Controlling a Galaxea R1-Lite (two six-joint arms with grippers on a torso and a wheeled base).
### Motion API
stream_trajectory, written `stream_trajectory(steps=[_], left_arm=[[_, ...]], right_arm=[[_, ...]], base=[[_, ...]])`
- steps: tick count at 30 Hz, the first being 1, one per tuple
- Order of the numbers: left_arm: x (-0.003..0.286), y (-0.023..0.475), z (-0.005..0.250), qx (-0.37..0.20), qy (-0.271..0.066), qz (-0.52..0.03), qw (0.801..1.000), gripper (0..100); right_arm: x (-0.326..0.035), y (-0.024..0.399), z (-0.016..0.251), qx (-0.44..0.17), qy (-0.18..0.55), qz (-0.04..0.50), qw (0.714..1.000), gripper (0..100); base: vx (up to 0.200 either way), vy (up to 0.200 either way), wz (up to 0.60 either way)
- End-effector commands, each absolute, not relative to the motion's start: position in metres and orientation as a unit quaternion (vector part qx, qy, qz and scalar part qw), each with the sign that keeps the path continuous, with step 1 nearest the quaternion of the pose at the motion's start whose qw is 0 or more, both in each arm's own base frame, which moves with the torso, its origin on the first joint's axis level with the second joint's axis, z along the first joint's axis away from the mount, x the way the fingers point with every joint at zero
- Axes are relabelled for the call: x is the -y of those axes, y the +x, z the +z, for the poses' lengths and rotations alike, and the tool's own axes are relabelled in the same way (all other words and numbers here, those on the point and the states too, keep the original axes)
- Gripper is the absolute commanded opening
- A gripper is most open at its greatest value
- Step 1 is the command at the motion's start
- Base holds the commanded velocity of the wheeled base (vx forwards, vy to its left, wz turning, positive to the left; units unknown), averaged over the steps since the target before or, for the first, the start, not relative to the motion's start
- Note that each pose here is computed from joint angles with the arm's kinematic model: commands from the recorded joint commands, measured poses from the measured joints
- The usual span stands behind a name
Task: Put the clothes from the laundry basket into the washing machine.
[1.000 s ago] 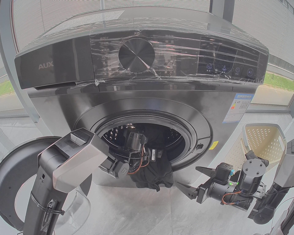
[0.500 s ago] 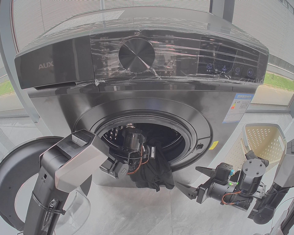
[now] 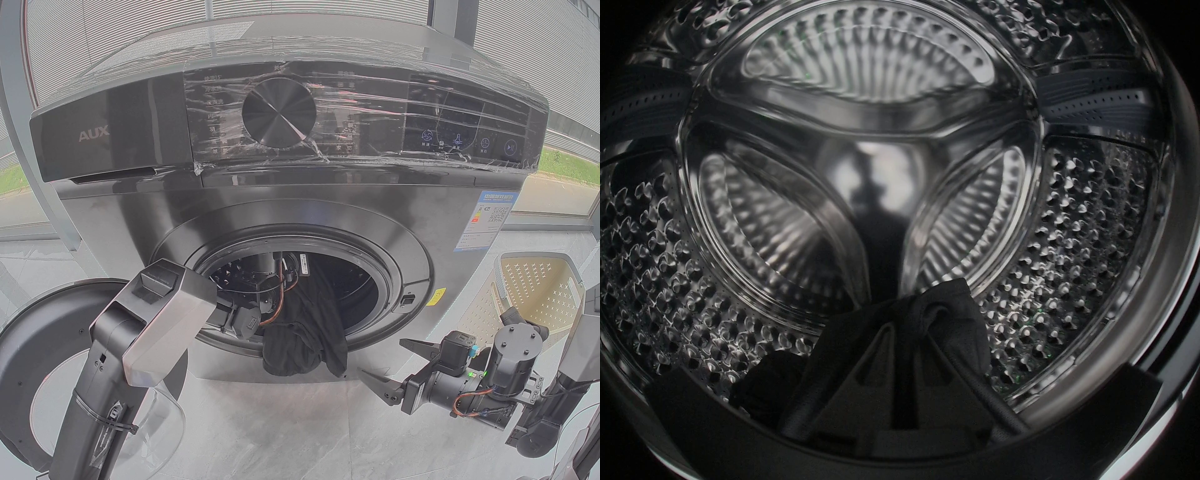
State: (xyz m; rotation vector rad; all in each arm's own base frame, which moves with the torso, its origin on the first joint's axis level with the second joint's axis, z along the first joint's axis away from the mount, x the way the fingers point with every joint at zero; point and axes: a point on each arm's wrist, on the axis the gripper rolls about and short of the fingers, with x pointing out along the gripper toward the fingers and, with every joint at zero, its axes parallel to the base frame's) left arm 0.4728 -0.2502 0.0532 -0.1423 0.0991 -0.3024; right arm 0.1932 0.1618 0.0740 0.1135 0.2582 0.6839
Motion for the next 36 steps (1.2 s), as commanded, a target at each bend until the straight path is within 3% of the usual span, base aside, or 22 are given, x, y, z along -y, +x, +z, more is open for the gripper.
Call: stream_trajectory(steps=[1, 9, 13, 21, 33, 34, 36], left_arm=[[0.25, 0.476, 0.044, -0.054, -0.069, -0.148, 0.985, 100], [0.252, 0.461, 0.047, -0.081, -0.074, -0.156, 0.982, 100], [0.254, 0.438, 0.048, -0.126, -0.06, -0.187, 0.972, 100], [0.255, 0.409, 0.023, -0.192, -0.036, -0.224, 0.955, 100], [0.254, 0.416, -0.01, -0.214, -0.019, -0.217, 0.952, 100], [0.254, 0.416, -0.01, -0.213, -0.02, -0.217, 0.952, 0], [0.254, 0.416, -0.009, -0.212, -0.02, -0.216, 0.953, 0]], right_arm=[[-0.162, 0.194, 0.074, -0.127, 0.055, 0.333, 0.933, 100], [-0.162, 0.194, 0.073, -0.128, 0.055, 0.334, 0.932, 100], [-0.162, 0.193, 0.073, -0.129, 0.055, 0.337, 0.931, 100], [-0.163, 0.193, 0.071, -0.132, 0.053, 0.338, 0.93, 100], [-0.162, 0.193, 0.072, -0.132, 0.054, 0.337, 0.931, 100], [-0.162, 0.193, 0.072, -0.131, 0.054, 0.337, 0.931, 100], [-0.162, 0.193, 0.072, -0.131, 0.054, 0.337, 0.931, 100]], base=[[0.0, 0.0, 0.0], [0.0, 0.0, 0.0], [0.0, 0.0, 0.0], [0.0, 0.0, 0.0], [0.0, 0.0, 0.0], [0.0, 0.0, 0.0], [0.0, 0.0, 0.0]])
